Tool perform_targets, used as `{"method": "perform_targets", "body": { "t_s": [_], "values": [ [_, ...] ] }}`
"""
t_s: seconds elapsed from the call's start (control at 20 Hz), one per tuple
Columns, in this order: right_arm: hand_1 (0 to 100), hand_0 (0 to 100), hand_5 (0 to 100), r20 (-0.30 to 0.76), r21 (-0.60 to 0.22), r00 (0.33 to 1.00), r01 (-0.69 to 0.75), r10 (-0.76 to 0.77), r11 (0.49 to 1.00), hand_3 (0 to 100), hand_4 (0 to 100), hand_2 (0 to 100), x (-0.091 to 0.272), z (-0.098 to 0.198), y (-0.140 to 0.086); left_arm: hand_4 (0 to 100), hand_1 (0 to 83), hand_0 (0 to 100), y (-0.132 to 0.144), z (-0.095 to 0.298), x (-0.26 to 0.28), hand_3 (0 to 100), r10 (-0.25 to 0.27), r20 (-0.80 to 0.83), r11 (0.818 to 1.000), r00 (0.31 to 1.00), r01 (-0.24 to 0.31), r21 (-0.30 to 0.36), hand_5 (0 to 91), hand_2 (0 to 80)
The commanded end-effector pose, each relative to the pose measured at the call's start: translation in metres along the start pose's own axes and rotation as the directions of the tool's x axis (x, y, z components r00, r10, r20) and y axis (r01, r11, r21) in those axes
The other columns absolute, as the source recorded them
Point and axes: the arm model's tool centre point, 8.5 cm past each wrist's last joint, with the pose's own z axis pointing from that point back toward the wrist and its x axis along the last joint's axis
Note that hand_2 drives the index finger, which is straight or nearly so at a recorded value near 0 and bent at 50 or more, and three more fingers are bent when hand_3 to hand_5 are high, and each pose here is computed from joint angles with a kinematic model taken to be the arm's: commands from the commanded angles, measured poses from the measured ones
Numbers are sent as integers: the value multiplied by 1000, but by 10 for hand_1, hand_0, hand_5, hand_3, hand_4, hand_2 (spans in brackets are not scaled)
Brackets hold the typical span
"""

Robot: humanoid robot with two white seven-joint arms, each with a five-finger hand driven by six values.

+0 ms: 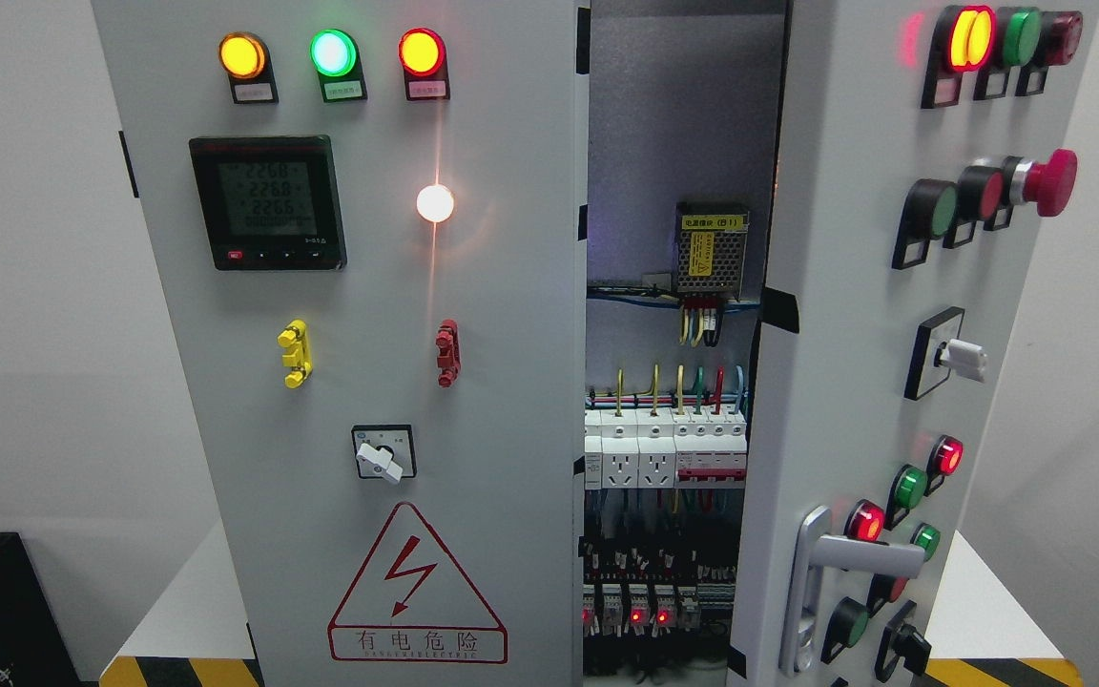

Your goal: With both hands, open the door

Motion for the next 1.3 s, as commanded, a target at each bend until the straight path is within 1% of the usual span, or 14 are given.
{"method": "perform_targets", "body": {
  "t_s": [0.0, 0.1, 0.2, 0.35, 0.5, 0.65, 0.75, 0.8, 0.9, 1.0, 1.2, 1.25],
  "values": [
    [0, 191, 0, 2, 0, 1000, 0, 0, 1000, 0, 0, 0, 1, 0, 0, 0, 0, 0, 30, 19, 134, 0, -66, 396, 998, 916, 65, 17, 0, 0],
    [0, 191, 0, 0, 0, 1000, 0, 0, 1000, 0, 0, 0, 0, 0, 0, 0, 0, 0, 34, 32, 168, 0, -87, 489, 996, 868, 87, 23, 0, 0],
    [0, 191, 0, 0, 0, 1000, 0, 0, 1000, 0, 0, 0, 0, 0, 0, 0, 0, 0, 26, 46, 197, 0, -97, 569, 994, 817, 113, 8, 0, 0],
    [0, 191, 0, 0, 0, 1000, 0, 0, 1000, 0, 0, 0, 0, 0, 0, 0, 0, 0, 12, 70, 234, 0, -129, 667, 983, 733, 183, -11, 0, 0],
    [0, 192, 0, 0, 0, 1000, 0, 0, 1000, 0, 0, 0, 0, 0, 0, 0, 0, 0, -4, 97, 263, 0, -165, 746, 961, 645, 275, -25, 0, 0],
    [0, 192, 0, 0, 0, 1000, 0, 0, 1000, 0, 0, 0, 0, 0, 0, 0, 0, 0, -14, 120, 288, 0, -195, 805, 935, 560, 354, -19, 0, 0],
    [0, 192, 0, 0, 0, 1000, 0, 0, 1000, 0, 0, 0, 0, 0, 0, 0, 0, 0, -17, 134, 305, 0, -205, 837, 923, 507, 385, -7, 0, 0],
    [0, 192, 0, 2, 0, 1000, 0, 0, 1000, 0, 0, 0, 1, 0, 0, 0, 0, 0, -16, 141, 314, 0, -207, 852, 920, 481, 393, 1, 0, 0],
    [0, 192, 0, 0, 0, 1000, 0, 0, 1000, 0, 0, 0, 0, 0, 0, 0, 0, 0, -16, 159, 330, 0, -186, 884, 917, 429, 399, -1, 0, 0],
    [0, 192, 0, 0, 0, 1000, 0, 0, 1000, 0, 0, 0, 0, 0, 0, 0, 0, 0, -16, 179, 347, 0, -145, 913, 915, 381, 403, -23, 0, 0],
    [0, 192, 0, 0, 0, 1000, 0, 0, 1000, 0, 0, 0, 0, 0, 0, 0, 0, 0, -18, 212, 372, 0, -84, 947, 895, 310, 442, -65, 0, 0],
    [0, 192, 0, 0, 0, 1000, 0, 0, 1000, 0, 0, 0, 0, 0, 0, 0, 0, 0, -19, 219, 376, 0, -79, 953, 889, 293, 453, -65, 0, 0]
  ]
}}
